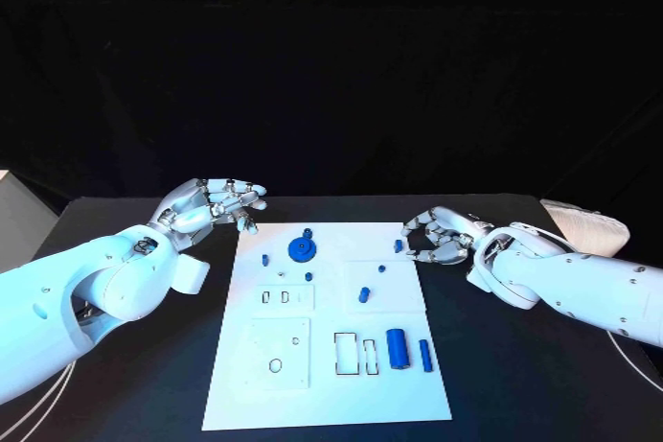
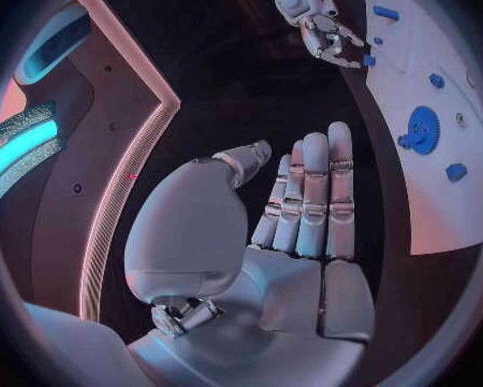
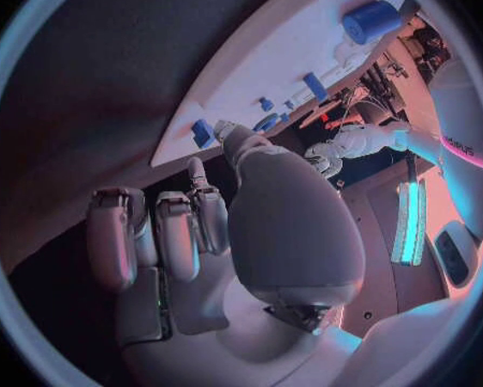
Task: Assemble the parts on the task board
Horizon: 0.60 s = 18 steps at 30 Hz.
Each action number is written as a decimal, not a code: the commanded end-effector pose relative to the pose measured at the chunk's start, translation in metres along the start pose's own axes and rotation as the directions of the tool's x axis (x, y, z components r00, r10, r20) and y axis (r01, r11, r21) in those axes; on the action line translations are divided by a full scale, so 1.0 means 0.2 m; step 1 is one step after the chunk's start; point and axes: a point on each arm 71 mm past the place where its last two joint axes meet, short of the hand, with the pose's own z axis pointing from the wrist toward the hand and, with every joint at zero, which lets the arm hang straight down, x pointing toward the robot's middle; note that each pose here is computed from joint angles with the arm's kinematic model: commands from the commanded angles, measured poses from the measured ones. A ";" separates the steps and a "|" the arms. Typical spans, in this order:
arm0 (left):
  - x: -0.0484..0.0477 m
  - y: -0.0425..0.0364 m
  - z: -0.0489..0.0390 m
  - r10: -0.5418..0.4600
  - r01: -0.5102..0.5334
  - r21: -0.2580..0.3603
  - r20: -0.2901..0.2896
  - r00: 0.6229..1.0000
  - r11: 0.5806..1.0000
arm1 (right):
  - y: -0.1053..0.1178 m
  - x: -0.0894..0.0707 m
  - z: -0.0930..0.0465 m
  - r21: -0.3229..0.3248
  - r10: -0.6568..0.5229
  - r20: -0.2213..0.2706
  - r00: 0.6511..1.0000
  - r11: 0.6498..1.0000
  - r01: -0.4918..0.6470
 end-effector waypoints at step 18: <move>0.010 -0.008 -0.002 0.000 0.000 0.011 -0.022 1.000 1.000 | 0.02 0.08 0.05 0.041 -0.002 0.000 1.000 0.999 0.002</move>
